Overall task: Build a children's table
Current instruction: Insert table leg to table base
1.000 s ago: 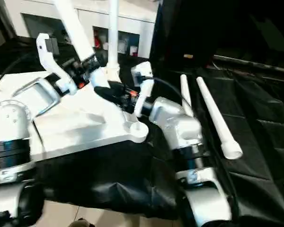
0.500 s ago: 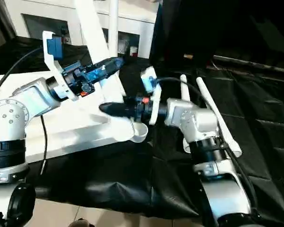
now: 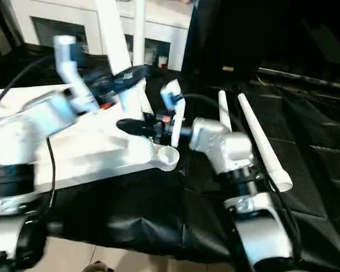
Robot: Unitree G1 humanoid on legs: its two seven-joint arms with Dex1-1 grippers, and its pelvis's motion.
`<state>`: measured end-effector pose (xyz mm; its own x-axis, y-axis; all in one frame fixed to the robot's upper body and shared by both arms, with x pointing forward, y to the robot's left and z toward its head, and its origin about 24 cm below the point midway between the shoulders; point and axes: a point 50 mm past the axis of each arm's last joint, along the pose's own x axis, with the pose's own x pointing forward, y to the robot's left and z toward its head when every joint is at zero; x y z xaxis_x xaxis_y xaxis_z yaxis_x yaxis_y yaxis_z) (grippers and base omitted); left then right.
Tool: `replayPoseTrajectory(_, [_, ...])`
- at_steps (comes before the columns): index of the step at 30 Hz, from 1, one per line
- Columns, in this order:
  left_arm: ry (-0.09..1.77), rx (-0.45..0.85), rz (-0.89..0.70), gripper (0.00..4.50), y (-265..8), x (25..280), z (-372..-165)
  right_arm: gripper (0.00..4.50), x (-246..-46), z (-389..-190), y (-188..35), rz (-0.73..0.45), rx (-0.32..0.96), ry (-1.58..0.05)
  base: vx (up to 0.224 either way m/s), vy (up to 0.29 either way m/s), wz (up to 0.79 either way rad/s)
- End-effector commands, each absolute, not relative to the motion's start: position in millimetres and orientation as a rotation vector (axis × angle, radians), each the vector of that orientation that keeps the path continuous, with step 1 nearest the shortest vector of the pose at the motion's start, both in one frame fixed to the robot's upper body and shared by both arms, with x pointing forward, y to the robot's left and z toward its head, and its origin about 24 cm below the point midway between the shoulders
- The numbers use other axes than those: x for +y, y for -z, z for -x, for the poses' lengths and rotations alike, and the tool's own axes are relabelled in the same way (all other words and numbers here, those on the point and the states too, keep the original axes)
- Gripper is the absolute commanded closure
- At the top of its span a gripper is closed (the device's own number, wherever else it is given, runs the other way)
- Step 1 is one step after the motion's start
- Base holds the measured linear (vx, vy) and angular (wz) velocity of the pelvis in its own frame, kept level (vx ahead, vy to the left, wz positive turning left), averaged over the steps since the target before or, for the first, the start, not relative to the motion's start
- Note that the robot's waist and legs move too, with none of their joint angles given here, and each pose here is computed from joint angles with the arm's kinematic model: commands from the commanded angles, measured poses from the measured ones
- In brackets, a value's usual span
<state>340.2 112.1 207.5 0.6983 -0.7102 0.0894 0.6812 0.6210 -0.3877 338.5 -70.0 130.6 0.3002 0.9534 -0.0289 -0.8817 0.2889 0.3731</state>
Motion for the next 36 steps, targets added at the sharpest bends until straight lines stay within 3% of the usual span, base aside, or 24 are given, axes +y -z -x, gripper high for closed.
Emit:
replayPoseTrajectory(1, [0.778, 0.07, 0.381, 1.53, -211, 106, -338, 2.58, -71.9, -340.7, -131, -0.286, 0.261, -1.206, 0.0, 0.0, 0.0])
replayPoseTrajectory(2, [0.779, 0.072, 0.391, 1.53, -211, 105, -337, 2.59, -70.2, -340.1, -131, -0.279, 0.255, -1.208, 0.0, 0.0, 0.0])
replayPoseTrajectory(3, [0.775, 0.069, 0.394, 2.04, -211, 103, -337, 2.59, -68.0, -339.5, -132, -0.273, 0.248, -1.21, 0.0, 0.0, 0.0])
replayPoseTrajectory(6, [0.726, 0.062, 0.389, 1.95, -210, 106, -341, 2.59, -65.2, -340.2, -133, -0.259, 0.24, -1.197, 0.0, 0.0, 0.0])
replayPoseTrajectory(8, [0.696, 0.058, 0.384, 2.46, -211, 107, -342, 2.59, -63.9, -341.1, -133, -0.244, 0.23, -1.181, 0.0, 0.0, 0.0])
replayPoseTrajectory(11, [0.689, 0.031, 0.366, 2.29, -214, 109, -343, 2.59, -62.8, -342.4, -134, -0.212, 0.215, -1.168, 0.0, 0.0, 0.0])
replayPoseTrajectory(13, [0.714, 0.02, 0.306, 2.54, -214, 109, -341, 2.59, -62.8, -340.8, -133, -0.221, 0.223, -1.193, 0.0, 0.0, 0.0])
replayPoseTrajectory(16, [0.771, 0.013, 0.255, 2.64, -215, 106, -338, 1.9, -65.6, -337.4, -133, -0.254, 0.252, -1.244, 0.0, 0.0, 0.0])
replayPoseTrajectory(23, [1.003, -0.001, 0.203, 2.66, -223, 99, -322, 1.41, -78.9, -331.1, -135, -0.189, 0.319, -1.373, 0.0, 0.0, 0.0])
replayPoseTrajectory(36, [1.129, -0.011, 0.215, 2.67, -223, 91, -313, 1.37, -82.5, -333.3, -139, -0.16, 0.34, -1.44, 0.0, 0.0, 0.0])
